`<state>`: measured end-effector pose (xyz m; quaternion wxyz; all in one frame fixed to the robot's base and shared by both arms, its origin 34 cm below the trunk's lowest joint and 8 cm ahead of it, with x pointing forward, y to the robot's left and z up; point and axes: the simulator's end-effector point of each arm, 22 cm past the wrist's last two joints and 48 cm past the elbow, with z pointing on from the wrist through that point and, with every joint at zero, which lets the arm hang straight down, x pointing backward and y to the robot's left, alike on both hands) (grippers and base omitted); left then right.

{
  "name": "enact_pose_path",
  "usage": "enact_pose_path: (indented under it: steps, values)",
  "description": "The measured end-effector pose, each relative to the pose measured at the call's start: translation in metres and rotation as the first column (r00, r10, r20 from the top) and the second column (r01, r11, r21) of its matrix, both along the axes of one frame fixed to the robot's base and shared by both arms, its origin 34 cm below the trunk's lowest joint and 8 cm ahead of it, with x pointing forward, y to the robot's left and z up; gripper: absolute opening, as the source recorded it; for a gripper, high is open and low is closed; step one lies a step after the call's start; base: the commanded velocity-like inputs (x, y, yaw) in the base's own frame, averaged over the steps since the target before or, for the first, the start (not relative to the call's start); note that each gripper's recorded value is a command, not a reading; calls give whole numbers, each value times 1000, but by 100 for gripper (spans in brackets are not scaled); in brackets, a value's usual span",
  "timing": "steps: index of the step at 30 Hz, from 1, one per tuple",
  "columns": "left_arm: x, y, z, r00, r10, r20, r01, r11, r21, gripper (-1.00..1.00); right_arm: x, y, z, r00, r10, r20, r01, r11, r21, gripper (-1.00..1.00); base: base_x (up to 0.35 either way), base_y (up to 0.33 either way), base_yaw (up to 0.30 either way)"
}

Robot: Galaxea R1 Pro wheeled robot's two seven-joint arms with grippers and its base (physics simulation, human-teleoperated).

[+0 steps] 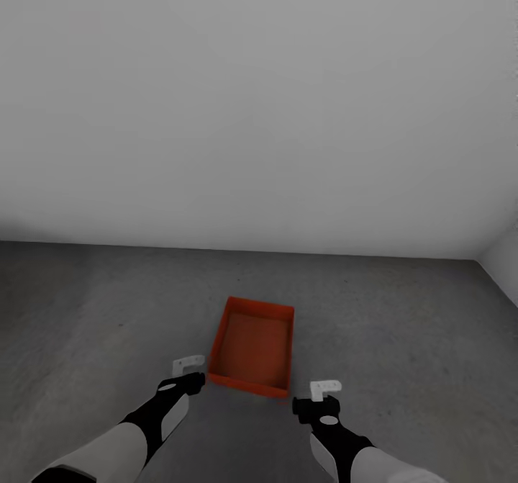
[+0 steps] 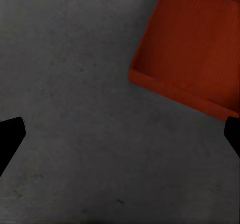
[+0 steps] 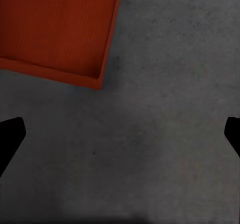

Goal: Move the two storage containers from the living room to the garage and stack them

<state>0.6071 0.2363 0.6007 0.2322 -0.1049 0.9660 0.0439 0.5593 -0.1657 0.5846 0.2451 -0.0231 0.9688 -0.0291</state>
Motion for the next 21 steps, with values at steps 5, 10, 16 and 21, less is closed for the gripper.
enact_pose_path:
  steps: [5, 10, 16, 21]
  values:
    - [0, 0, 0, 1000, 0, -1, 0, 1000, 0, 100, 0, 0, 0, 1000, 1, -1, -1, 1000, -1, 100, -338, 0, 0]
    - [-1, 0, -1, 1000, 0, -2, 0, 1000, 0, 100, 0, 0, 0, 1000, 0, 0, 0, 1000, -1, 100, -332, 0, 0]
    - [-5, 1, -3, 1000, -3, -11, 3, 1000, 1, 100, 0, 0, 0, 1000, 0, 1, 0, 1000, 0, 100, -134, 0, 0]
    - [-10, 2, -5, 1000, -14, -22, 14, 1000, 9, 100, 0, -3, 0, 1000, -2, 2, 2, 1000, -3, 100, -15, 0, 0]
